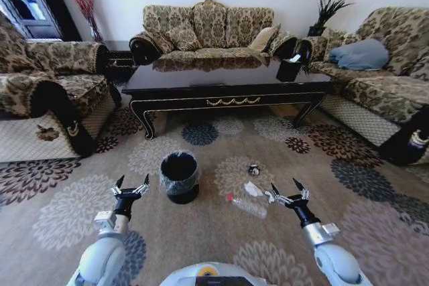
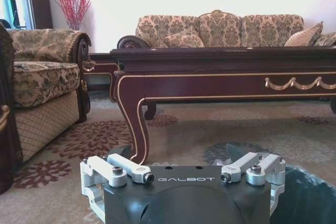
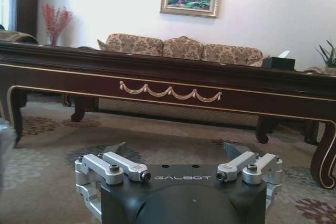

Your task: Move to the front of the table and pick up the trash from the floor, then place it into the trash bin.

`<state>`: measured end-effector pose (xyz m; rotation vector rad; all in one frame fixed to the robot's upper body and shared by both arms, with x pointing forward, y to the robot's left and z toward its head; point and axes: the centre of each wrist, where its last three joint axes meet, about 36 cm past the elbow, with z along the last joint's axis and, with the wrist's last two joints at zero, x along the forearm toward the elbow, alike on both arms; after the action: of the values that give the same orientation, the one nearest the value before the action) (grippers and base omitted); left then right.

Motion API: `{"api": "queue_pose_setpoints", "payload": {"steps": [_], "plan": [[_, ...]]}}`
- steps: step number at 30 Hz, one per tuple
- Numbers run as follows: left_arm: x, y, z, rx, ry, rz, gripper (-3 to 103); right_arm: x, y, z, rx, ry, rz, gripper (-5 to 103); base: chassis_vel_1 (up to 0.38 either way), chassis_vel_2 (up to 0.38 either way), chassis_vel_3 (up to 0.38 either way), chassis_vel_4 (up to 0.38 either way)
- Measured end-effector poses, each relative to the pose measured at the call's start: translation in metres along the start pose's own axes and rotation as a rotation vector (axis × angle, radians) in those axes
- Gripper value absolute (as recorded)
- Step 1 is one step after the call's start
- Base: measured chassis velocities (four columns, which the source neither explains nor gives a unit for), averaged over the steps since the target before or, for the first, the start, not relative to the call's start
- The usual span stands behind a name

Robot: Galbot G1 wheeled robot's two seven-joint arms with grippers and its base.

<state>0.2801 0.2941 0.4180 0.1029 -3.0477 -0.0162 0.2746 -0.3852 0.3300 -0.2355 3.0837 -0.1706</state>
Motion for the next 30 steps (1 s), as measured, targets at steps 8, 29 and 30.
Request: {"api": "queue_pose_setpoints", "payload": {"steps": [8, 29, 30], "plan": [[-0.013, -0.007, -0.022, -0.018, 0.045, 0.021, 100, 0.004, 0.001, 0.003, -0.004, -0.018, 0.013, 100, -0.079, 0.078, 0.087, -0.082], [-0.083, 0.005, -0.073, 0.009, 0.518, 0.053, 100, 0.006, 0.000, 0.012, 0.009, -0.005, 0.014, 100, 0.000, 0.000, 0.000, 0.000], [-0.089, 0.006, -0.073, 0.012, 0.513, 0.055, 100, 0.005, 0.001, 0.012, 0.008, -0.005, 0.013, 100, 0.000, 0.000, 0.000, 0.000]]}}
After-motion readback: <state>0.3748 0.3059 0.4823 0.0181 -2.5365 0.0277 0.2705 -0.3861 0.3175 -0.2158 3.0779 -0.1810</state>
